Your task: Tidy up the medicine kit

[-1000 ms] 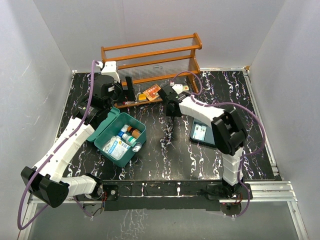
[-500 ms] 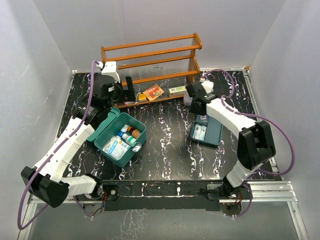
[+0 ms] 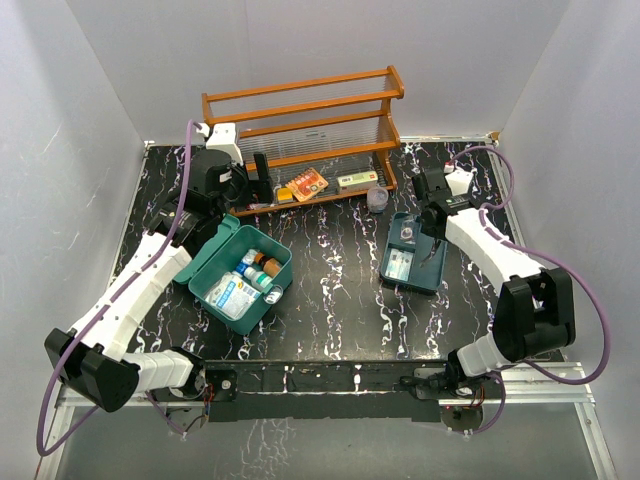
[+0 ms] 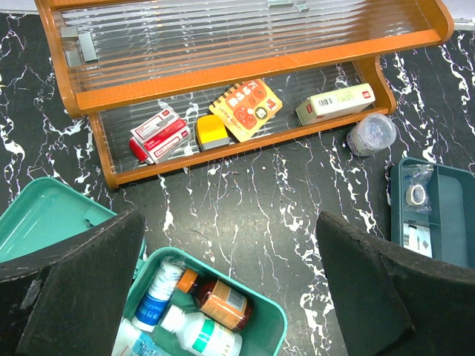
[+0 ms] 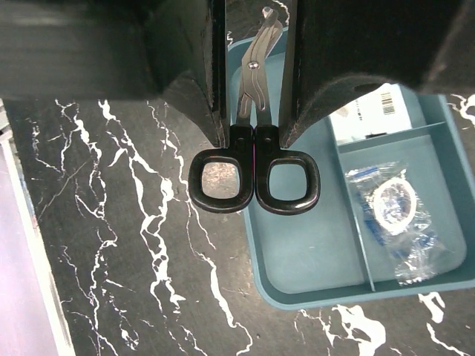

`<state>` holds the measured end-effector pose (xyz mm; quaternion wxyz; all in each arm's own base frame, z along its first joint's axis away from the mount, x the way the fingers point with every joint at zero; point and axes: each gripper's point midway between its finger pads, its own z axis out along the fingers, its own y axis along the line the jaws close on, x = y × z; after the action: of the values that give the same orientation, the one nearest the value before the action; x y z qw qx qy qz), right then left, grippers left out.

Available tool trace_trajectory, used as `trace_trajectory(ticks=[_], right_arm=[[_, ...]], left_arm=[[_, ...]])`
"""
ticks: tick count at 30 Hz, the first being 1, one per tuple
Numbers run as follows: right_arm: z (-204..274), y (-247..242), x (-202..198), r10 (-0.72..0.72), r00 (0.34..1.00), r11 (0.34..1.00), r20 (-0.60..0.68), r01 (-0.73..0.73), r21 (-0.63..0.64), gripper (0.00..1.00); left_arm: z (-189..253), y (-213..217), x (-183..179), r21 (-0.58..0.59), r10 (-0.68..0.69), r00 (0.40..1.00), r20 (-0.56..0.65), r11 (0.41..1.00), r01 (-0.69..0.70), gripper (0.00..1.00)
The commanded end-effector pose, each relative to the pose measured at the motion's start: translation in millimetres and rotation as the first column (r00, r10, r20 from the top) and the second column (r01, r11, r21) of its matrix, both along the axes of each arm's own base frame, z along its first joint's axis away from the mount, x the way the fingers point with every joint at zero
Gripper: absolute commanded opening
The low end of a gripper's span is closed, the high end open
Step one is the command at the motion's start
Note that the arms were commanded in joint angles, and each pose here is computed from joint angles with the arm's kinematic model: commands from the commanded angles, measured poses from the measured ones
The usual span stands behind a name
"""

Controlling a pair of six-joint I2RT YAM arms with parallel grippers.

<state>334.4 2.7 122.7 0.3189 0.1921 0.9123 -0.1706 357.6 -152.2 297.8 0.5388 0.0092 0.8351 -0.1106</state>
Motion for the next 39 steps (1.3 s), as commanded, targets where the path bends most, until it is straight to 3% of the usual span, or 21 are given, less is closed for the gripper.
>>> trace_trajectory(ticks=[1, 10, 16, 24, 31, 39], right_arm=[[-0.1, -12.9, 12.8, 0.023, 1.0, 0.995, 0.002, -0.022, -0.096, 0.16], [-38.4, 10.0, 24.0, 0.161, 0.983, 0.986, -0.084, -0.163, -0.019, 0.15], [-55.1, 15.5, 20.7, 0.172, 0.978, 0.985, -0.12, -0.172, 0.014, 0.16], [-73.2, 19.6, 11.2, 0.153, 0.971, 0.988, -0.184, -0.146, 0.05, 0.25], [-66.2, 22.2, 11.9, 0.148, 0.976, 0.988, -0.16, -0.139, 0.068, 0.36], [-49.8, 28.0, 7.8, 0.136, 0.984, 0.986, -0.113, -0.123, 0.116, 0.38]], left_arm=[[7.6, -3.1, 0.3, -0.02, -0.008, 1.0, 0.024, 1.0, 0.009, 0.99], [8.6, -2.8, 0.0, -0.019, -0.006, 1.0, 0.026, 1.0, 0.006, 0.99], [10.3, -2.1, -0.4, -0.016, -0.007, 0.999, 0.032, 1.0, 0.007, 0.99], [10.6, -1.2, -0.1, -0.015, -0.003, 0.999, 0.033, 1.0, 0.003, 0.99], [10.1, -0.1, -2.1, -0.013, -0.002, 1.0, 0.031, 1.0, 0.003, 0.99], [9.6, 0.5, -1.9, -0.013, 0.002, 1.0, 0.031, 1.0, -0.001, 0.99]])
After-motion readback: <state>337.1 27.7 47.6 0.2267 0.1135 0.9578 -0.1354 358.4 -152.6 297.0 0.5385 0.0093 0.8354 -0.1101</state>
